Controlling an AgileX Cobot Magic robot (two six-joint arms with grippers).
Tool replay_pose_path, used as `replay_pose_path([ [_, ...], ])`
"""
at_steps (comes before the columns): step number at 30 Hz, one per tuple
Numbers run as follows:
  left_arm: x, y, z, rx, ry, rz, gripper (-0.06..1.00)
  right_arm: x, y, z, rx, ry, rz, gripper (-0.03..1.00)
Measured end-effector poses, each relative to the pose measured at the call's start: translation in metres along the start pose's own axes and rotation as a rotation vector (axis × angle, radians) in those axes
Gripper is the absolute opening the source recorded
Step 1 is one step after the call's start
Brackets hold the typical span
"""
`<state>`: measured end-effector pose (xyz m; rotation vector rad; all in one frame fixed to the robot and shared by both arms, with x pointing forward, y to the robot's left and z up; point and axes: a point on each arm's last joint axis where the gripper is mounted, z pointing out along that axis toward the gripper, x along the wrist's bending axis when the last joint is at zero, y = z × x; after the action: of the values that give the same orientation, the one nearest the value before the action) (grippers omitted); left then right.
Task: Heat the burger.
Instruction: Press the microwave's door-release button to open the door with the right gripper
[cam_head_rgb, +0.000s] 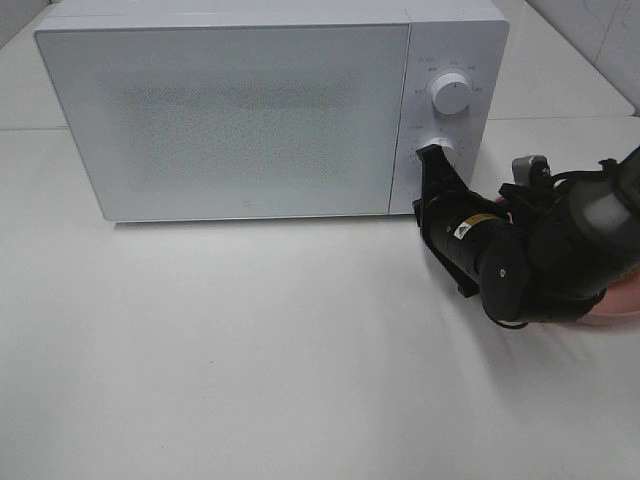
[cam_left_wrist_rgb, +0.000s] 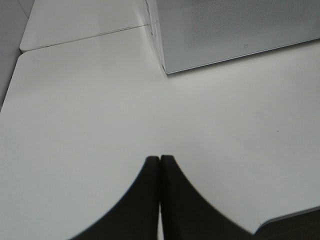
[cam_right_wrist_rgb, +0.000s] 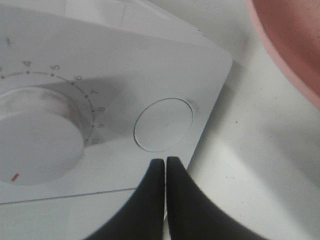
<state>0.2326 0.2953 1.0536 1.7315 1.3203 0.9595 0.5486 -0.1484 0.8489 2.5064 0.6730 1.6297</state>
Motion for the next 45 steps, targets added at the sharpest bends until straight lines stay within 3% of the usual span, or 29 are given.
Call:
replay_pose_path([
  [17, 0.0, 0.0, 0.0, 0.0, 0.0, 0.0, 0.0, 0.003, 0.001, 0.016, -0.067, 0.035, 0.038, 0.0],
  [45, 0.0, 0.0, 0.0, -0.001, 0.0, 0.0, 0.0, 0.011, 0.006, 0.037, -0.084, -0.064, 0.135, 0.0],
])
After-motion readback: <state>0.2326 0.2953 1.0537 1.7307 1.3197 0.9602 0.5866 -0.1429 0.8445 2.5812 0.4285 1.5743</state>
